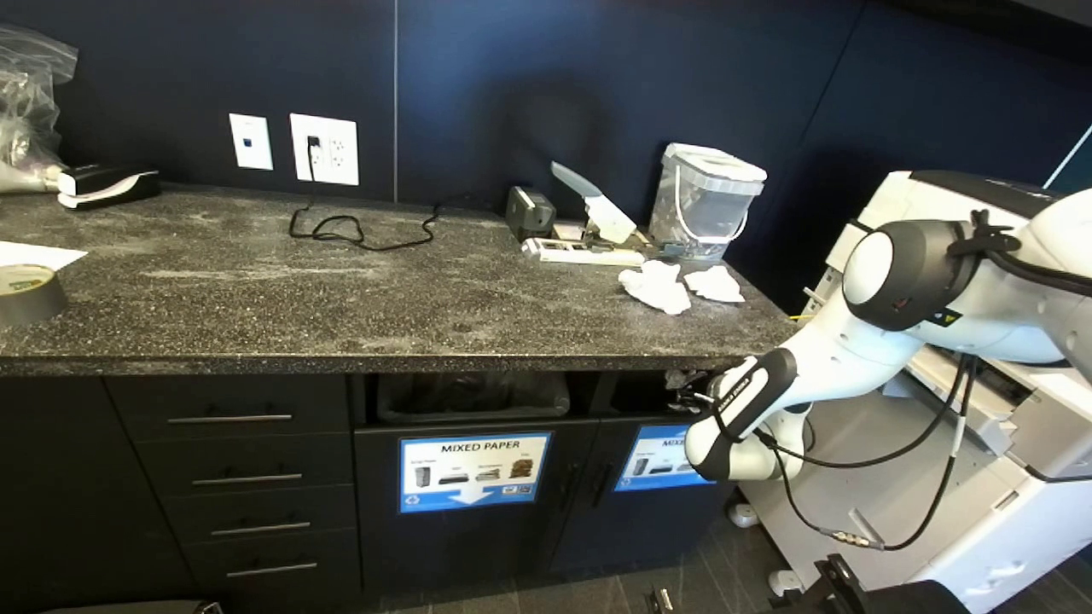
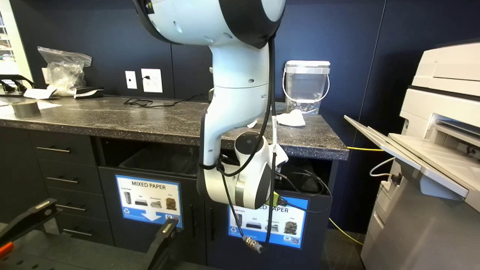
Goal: Put the papers on the counter into the recycle bin
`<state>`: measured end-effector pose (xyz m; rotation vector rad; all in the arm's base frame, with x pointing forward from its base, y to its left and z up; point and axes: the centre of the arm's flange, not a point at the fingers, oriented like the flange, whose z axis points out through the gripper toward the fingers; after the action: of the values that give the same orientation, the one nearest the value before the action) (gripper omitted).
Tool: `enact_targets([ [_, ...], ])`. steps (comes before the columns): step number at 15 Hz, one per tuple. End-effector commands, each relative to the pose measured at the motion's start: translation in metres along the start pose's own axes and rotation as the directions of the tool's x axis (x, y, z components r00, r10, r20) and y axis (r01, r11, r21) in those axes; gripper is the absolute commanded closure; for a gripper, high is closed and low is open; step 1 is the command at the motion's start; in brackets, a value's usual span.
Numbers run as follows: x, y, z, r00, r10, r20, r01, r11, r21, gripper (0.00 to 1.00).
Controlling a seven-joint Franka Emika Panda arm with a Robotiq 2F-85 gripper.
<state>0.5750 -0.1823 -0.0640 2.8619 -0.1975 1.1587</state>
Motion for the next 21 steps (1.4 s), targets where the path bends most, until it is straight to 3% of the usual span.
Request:
enact_targets([
  [1,0.009,-0.01,-0.012,1.0,-0.03,0.003,0.03,0.999,-0.011,0.0],
  [4,0.007,-0.016,-0.01,0.998,-0.052,-0.018,0.053,0.996,0.066,0.0],
  [8,0.006,-0.028,-0.018,0.987,-0.12,-0.11,0.143,0.962,0.232,0.0],
  [10,0.007,-0.031,-0.022,0.983,-0.142,-0.117,0.168,0.95,0.261,0.0],
  [16,0.007,-0.022,-0.04,0.979,-0.205,0.0,0.201,0.955,0.217,0.0],
  [21,0.015,-0.011,-0.066,0.955,-0.282,0.089,0.262,0.947,0.186,0.0],
])
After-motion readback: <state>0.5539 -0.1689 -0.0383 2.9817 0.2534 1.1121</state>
